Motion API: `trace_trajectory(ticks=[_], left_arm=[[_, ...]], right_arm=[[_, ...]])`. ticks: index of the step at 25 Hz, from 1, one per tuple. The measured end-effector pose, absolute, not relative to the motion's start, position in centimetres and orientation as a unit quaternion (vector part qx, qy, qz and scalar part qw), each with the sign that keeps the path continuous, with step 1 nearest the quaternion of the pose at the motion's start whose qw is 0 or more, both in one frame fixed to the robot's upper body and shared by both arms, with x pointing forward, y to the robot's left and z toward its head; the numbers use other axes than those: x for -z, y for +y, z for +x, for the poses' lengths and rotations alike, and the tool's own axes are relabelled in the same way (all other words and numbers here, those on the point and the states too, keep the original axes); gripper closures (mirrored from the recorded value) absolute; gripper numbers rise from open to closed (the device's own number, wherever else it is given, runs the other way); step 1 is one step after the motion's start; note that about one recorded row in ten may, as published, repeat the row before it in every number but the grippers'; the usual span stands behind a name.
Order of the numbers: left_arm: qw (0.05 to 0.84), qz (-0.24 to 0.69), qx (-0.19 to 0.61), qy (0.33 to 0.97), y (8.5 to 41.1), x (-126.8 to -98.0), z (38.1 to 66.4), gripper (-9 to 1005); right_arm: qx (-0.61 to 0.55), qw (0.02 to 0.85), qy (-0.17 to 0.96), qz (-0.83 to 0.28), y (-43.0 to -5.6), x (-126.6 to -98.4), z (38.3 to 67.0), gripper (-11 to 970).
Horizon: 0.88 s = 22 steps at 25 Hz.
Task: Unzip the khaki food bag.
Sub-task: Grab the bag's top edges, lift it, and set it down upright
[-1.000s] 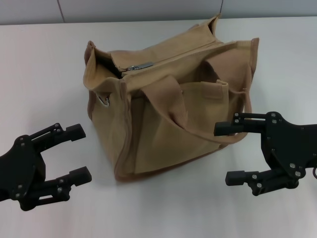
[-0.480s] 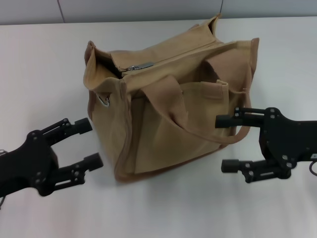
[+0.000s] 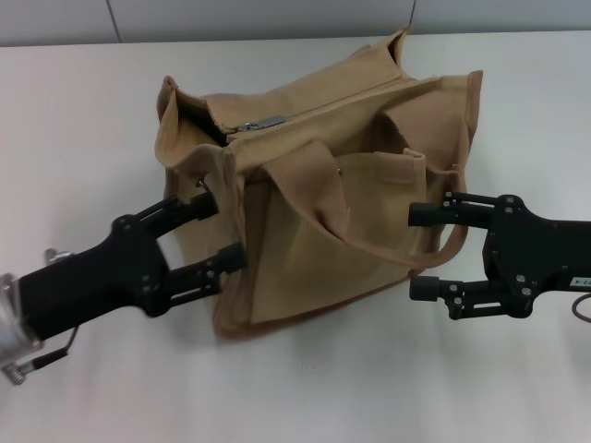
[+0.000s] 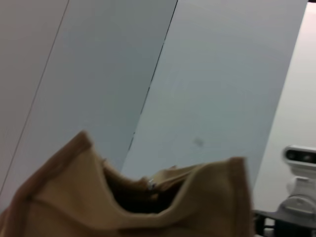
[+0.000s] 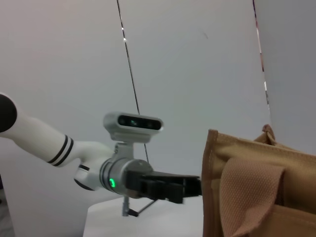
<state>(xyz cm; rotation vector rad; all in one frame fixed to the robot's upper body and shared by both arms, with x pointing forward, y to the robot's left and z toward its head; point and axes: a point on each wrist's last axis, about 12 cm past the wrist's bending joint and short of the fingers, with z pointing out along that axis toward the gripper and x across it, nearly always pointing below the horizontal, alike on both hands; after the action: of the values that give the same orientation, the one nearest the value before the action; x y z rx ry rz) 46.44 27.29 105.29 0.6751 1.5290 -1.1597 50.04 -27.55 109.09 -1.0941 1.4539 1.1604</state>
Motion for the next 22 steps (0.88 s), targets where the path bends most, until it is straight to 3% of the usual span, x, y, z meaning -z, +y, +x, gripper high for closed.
trace_trajectory(ticks=[12, 22], left_arm=[[0.508, 0.273, 0.489, 0.654, 25.1, -104.9, 48.9, 161], [0.513, 0.244, 0.521, 0.638, 25.1, -105.7, 49.0, 164]], right_arm=[[-0.473, 0.473, 0.594, -0.447, -27.6, -109.0, 50.0, 130], [-0.469, 0.477, 0.597, -0.444, -27.7, -109.0, 50.1, 130]])
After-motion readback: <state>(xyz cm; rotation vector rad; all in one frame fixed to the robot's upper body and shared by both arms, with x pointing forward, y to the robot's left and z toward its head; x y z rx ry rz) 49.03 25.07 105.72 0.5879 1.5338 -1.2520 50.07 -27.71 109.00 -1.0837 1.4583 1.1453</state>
